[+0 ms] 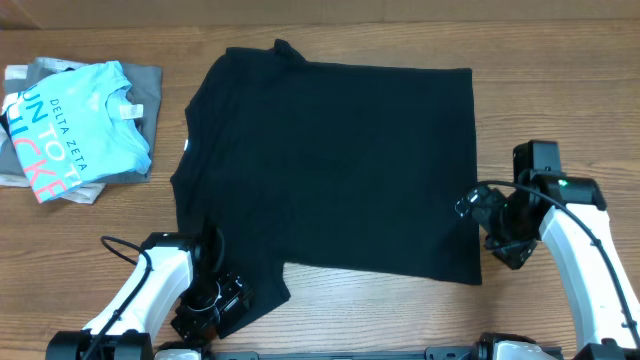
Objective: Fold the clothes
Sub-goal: 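Move the right gripper to the bottom-right hem corner and grasp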
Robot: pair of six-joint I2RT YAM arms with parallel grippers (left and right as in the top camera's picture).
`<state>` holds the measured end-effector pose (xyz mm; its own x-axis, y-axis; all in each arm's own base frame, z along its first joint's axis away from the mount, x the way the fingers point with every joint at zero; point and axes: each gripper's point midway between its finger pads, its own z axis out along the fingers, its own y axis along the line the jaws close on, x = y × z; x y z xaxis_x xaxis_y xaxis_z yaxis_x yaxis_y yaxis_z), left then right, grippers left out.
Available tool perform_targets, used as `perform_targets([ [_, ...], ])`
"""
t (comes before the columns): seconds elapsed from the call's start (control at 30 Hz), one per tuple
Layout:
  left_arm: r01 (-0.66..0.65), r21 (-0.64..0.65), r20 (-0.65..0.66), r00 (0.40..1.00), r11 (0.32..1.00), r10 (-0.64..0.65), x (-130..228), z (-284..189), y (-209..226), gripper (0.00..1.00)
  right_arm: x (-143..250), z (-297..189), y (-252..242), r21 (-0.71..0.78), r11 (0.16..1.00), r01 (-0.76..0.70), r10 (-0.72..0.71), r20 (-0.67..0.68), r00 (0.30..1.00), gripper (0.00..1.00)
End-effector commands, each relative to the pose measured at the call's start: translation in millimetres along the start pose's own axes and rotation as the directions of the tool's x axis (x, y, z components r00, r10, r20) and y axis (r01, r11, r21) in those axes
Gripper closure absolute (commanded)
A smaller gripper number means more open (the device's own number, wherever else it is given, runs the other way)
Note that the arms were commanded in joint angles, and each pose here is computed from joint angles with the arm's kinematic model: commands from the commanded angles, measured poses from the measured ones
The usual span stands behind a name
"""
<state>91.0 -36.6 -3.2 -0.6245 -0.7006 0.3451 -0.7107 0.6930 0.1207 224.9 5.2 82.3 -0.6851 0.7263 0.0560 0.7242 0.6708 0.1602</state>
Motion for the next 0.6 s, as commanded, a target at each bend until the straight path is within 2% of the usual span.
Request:
perform_targets([
  [0.0,0.036,-0.061,0.0,0.999,0.997,-0.036,2,12,15,0.0,11,9,0,-0.019,0.997,-0.071,0.07,-0.054,0.996,0.0],
  [0.23,0.036,-0.061,0.001,0.999,0.997,-0.036,1,12,15,0.0,30,22,-15,0.034,0.985,-0.172,0.175,-0.121,0.977,0.0],
  [0.57,0.036,-0.061,0.0,0.999,0.997,-0.036,2,12,15,0.0,44,45,-31,0.074,0.969,-0.234,0.243,-0.147,0.959,0.05],
])
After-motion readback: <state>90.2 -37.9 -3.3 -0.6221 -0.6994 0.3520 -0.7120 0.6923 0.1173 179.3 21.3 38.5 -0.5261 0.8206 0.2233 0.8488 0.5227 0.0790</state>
